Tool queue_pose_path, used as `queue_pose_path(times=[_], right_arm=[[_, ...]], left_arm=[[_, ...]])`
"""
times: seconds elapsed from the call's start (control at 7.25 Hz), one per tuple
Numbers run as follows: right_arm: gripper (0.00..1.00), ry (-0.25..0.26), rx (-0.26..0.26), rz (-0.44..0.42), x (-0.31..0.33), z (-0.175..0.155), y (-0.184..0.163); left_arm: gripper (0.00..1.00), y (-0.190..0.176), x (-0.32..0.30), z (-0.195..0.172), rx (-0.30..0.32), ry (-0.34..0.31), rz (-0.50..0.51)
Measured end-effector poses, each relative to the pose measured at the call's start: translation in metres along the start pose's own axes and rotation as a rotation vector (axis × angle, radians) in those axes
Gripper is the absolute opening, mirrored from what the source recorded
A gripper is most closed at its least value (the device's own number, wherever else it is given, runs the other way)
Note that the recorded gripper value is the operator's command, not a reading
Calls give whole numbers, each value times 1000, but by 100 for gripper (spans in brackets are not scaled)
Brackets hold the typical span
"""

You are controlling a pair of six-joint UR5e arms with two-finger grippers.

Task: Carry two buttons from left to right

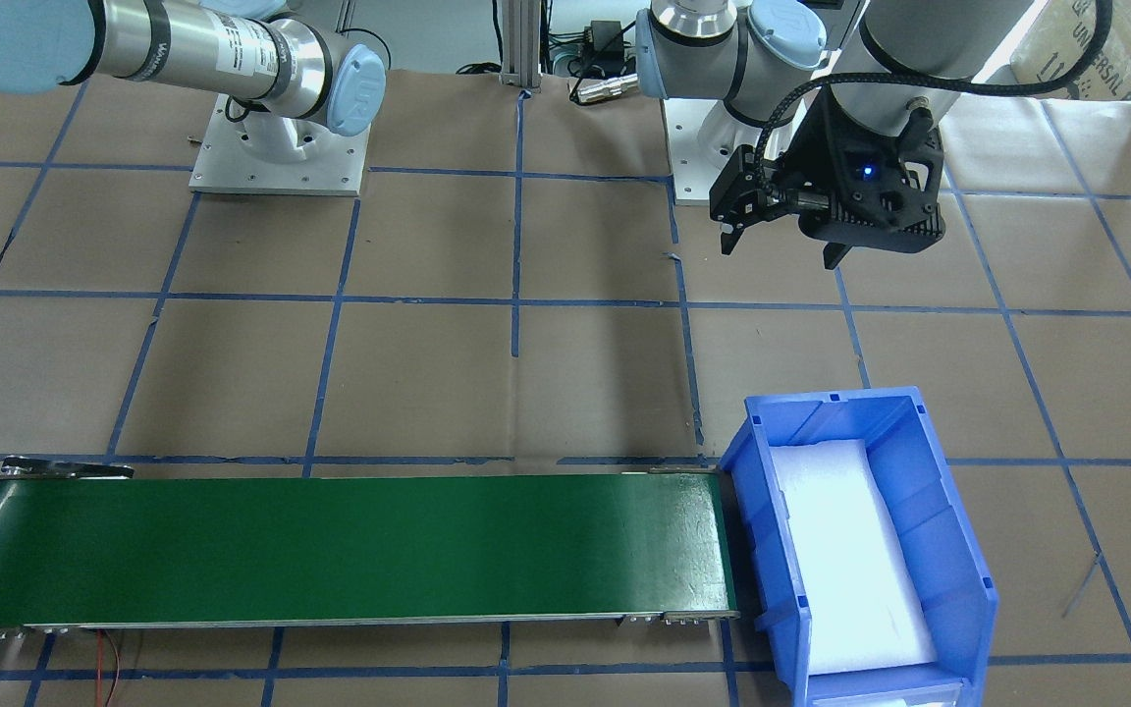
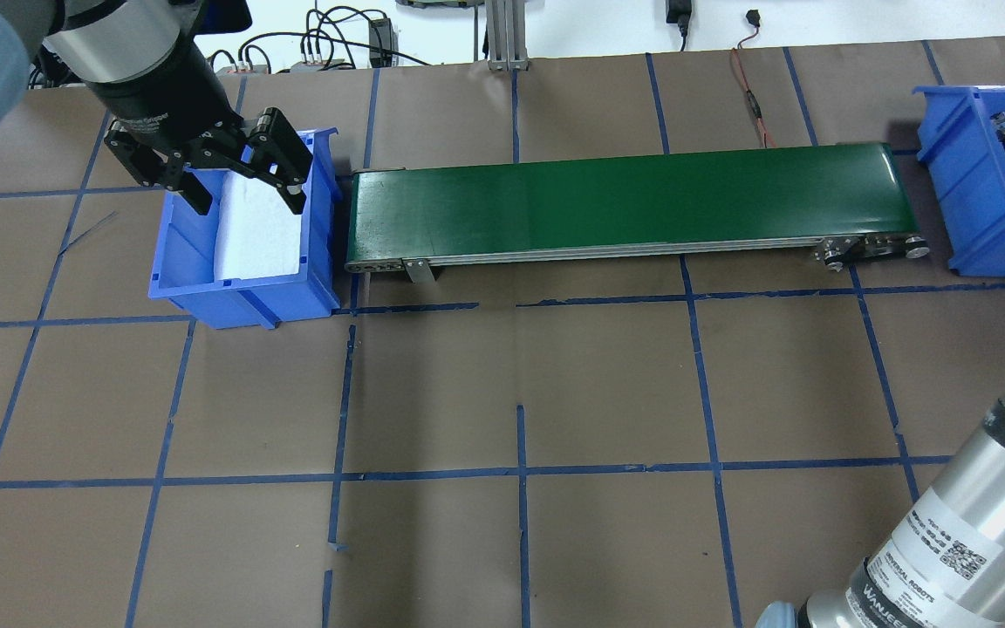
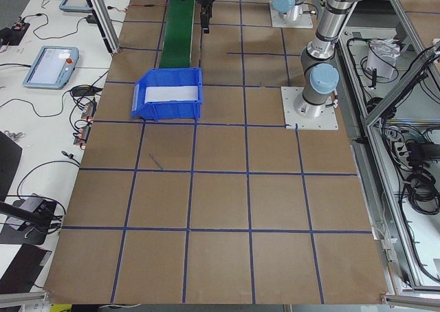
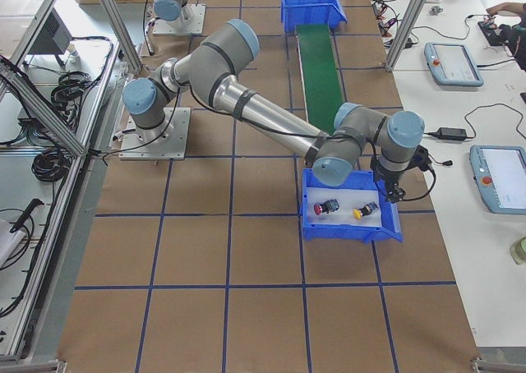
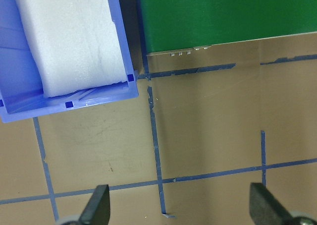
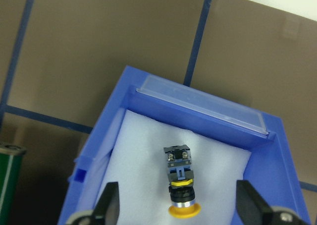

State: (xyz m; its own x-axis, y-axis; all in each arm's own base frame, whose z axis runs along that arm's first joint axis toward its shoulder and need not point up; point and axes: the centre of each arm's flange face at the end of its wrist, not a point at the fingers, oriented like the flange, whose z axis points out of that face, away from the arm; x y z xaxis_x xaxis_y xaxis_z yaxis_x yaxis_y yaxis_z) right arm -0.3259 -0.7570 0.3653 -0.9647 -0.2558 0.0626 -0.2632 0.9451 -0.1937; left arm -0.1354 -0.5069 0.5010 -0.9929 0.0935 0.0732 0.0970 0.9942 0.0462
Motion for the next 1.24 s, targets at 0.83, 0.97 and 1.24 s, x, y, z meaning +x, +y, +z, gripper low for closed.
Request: queue_pose_path(times=[0.83, 0.97, 1.24], right_arm=[[100, -43, 35, 233, -253, -149, -69], [100, -48, 28, 276, -302, -161, -68], [100, -33, 0, 329, -394, -182, -51]], left_arm=[[100, 4, 4, 4, -8, 0, 0], [100, 5, 3, 5, -11, 2, -1], [100, 5, 1, 5, -11, 1, -2]])
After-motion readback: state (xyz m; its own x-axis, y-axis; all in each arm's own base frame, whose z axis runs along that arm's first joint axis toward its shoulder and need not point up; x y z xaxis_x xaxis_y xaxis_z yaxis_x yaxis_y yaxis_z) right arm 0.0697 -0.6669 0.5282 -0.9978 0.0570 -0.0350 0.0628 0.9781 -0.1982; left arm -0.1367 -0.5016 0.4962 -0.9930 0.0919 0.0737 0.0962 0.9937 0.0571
